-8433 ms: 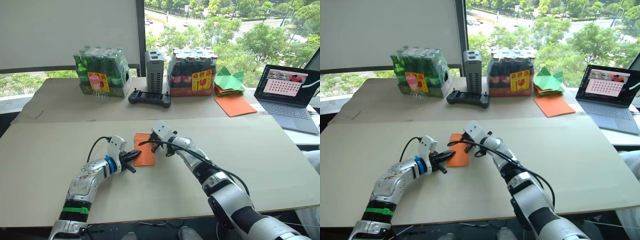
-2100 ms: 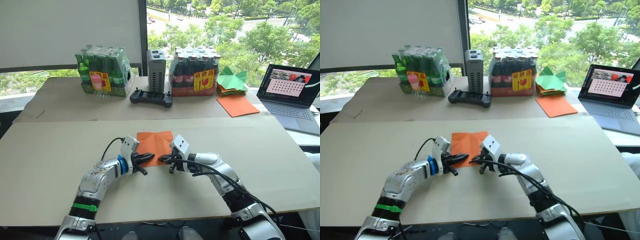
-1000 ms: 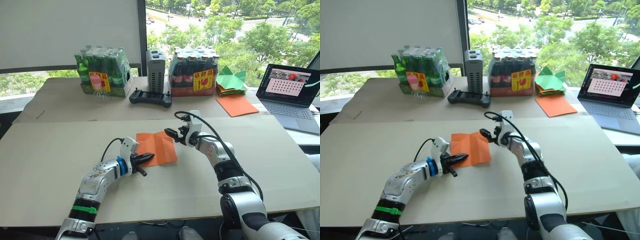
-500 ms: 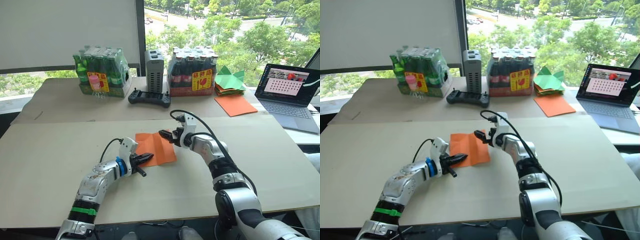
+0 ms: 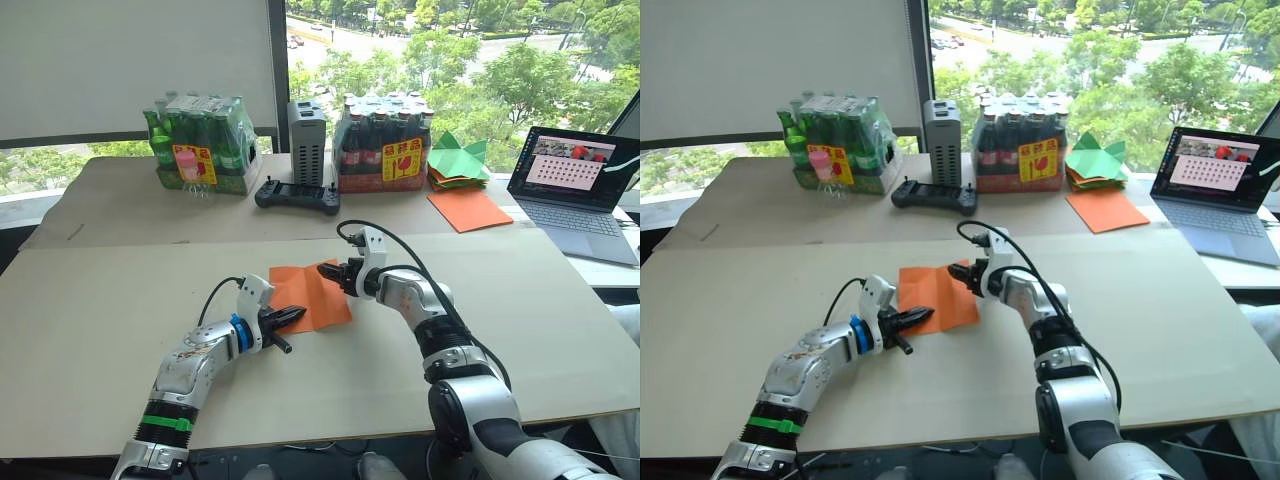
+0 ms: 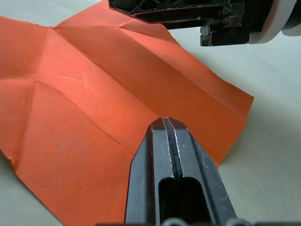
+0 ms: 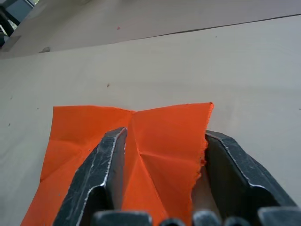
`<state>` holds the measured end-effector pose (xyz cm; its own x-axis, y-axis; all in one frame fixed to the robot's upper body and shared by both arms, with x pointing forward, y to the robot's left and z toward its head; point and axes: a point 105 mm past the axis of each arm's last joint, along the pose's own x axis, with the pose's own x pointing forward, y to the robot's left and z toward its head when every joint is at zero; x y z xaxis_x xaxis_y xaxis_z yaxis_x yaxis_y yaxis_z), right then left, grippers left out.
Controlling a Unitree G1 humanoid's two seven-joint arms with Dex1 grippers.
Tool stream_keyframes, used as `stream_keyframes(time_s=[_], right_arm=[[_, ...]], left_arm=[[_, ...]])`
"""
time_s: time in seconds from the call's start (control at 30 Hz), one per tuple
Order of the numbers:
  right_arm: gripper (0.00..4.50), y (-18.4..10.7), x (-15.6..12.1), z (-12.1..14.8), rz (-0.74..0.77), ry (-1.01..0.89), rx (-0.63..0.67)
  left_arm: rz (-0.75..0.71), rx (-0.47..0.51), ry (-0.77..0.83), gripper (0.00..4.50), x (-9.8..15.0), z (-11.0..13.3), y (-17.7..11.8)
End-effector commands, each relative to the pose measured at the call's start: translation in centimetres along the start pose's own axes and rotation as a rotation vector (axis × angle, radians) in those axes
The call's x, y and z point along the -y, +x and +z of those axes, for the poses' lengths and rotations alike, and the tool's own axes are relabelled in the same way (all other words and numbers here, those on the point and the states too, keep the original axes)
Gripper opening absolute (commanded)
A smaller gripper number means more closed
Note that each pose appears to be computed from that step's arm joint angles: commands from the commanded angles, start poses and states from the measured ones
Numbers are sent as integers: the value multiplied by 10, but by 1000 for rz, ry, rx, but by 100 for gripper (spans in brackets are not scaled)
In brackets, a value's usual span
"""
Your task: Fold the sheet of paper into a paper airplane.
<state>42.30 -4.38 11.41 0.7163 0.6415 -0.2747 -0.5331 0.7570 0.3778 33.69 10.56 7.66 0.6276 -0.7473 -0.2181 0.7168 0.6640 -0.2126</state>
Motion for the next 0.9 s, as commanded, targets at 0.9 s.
stream_keyframes(time_s=[0.9], right_arm=[[7,-11,-39,-23,147,-1114,-2]], left_arm=[[13,-47,-44,0,0,-14,-1]])
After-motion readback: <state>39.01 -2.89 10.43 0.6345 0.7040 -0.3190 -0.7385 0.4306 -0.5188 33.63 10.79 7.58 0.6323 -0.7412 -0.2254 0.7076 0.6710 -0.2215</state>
